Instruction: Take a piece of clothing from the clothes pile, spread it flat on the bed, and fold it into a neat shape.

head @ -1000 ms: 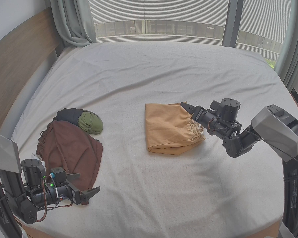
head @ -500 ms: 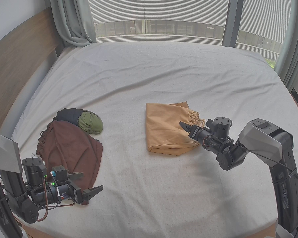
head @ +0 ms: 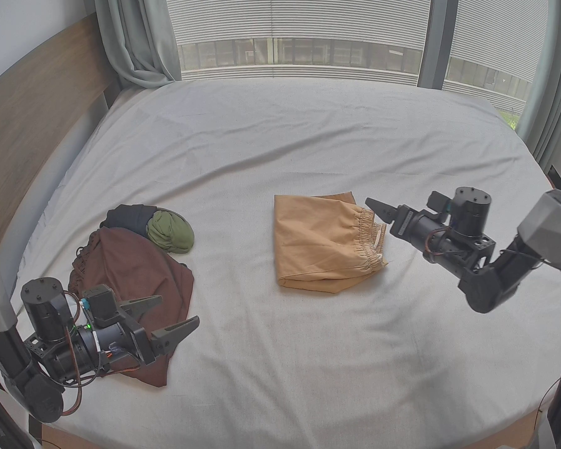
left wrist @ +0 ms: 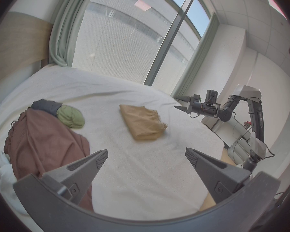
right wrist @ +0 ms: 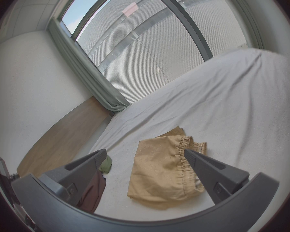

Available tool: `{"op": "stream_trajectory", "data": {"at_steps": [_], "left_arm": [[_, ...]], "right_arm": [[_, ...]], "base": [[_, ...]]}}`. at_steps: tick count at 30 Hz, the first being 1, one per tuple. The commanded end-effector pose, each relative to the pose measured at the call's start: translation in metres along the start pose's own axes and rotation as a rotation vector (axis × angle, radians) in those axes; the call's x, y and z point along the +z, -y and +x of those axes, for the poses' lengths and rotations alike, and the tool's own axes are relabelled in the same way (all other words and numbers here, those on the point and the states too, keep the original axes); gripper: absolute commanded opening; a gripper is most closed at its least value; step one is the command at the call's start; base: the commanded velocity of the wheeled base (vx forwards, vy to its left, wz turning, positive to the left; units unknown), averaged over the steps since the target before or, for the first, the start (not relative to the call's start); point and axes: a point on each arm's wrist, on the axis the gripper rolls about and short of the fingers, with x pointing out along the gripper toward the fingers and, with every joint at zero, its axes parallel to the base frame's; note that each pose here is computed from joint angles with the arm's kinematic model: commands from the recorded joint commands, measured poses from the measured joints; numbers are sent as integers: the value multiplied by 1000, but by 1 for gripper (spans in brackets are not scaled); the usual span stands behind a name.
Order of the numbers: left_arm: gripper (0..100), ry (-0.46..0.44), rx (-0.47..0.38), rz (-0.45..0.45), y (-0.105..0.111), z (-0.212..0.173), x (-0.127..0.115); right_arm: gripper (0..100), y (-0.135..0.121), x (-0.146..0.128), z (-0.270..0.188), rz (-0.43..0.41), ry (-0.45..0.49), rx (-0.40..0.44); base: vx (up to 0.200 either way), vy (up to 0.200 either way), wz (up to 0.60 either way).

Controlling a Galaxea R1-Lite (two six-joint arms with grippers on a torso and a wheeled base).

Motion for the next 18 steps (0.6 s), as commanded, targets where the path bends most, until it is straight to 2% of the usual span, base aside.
{"op": "stream_trajectory", "data": {"at_steps": [1,4,8,12,13,18], "left_arm": [[100,149,-144,61,53,-29,26],[100,153,-162,64,61,-31,25],[100,136,-266,79,83,-35,21],[100,129,-341,91,102,-35,18],[100,130,-335,90,106,-35,17],[100,221,-175,67,102,-43,26]], "right_arm": [[100,-30,38,-117,-170,69,3],[100,-33,37,-139,-198,78,3],[100,-26,41,-183,-287,114,-56],[100,-27,42,-219,-297,153,-63],[100,-26,41,-231,-301,164,-68],[100,-30,30,-279,-322,212,-40]], "base": [[0,0,0],[0,0,0],[0,0,0],[0,0,0],[0,0,0],[0,0,0]]}}
